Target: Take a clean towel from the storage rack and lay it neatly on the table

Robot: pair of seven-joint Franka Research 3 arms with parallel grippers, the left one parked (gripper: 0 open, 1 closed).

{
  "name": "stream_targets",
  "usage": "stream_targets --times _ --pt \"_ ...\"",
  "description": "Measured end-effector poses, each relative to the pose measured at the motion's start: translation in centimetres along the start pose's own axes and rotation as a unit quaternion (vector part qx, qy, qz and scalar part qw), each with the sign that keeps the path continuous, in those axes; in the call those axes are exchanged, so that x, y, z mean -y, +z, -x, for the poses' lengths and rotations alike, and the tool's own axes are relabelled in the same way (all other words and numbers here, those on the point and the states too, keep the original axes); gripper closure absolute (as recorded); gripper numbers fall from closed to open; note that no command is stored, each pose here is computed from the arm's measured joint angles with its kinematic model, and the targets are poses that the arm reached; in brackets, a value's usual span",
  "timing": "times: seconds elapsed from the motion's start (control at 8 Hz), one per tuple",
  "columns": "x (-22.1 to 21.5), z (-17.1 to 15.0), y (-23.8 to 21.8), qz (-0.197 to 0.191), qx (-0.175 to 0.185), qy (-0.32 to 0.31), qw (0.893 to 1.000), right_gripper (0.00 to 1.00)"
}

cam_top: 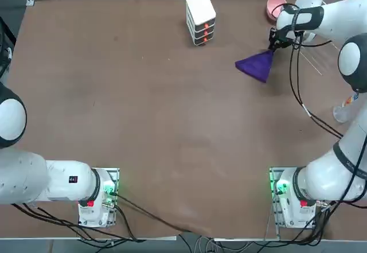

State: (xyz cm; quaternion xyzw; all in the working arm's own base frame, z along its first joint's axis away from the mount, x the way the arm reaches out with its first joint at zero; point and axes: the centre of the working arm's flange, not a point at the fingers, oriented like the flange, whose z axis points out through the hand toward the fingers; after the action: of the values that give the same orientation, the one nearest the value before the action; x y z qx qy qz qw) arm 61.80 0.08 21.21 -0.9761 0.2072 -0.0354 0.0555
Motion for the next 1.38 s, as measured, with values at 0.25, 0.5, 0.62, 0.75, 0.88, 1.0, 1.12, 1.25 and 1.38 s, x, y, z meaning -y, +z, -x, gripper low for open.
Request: stream_targets --times 0.25,0.5,0.62,0.75,0.88,1.0,1.12,1.25,1.38 --pt "0.6 0.0 -1.0 -0.003 -0.001 -0.005 1.0 0.98" --pt "1.5 0.5 -2.6 -0.003 0.015 -0.012 1.0 0.98" --pt "2.0 1.1 -3.5 -0.001 0.033 -0.018 0.999 0.98" --pt "3.1 2.1 -4.4 0.002 0.056 -0.028 0.998 0.98" --pt "4.8 3.6 -5.3 0.006 0.084 -0.046 0.995 0.98" --pt "7.0 5.9 -5.8 0.012 0.118 -0.07 0.99 0.98" --pt "8.9 8.3 -6.1 0.02 0.151 -0.09 0.984 0.98" --pt "10.1 10.6 -6.8 0.027 0.178 -0.107 0.978 0.98" --pt "10.6 12.7 -7.4 0.031 0.2 -0.115 0.973 0.98"
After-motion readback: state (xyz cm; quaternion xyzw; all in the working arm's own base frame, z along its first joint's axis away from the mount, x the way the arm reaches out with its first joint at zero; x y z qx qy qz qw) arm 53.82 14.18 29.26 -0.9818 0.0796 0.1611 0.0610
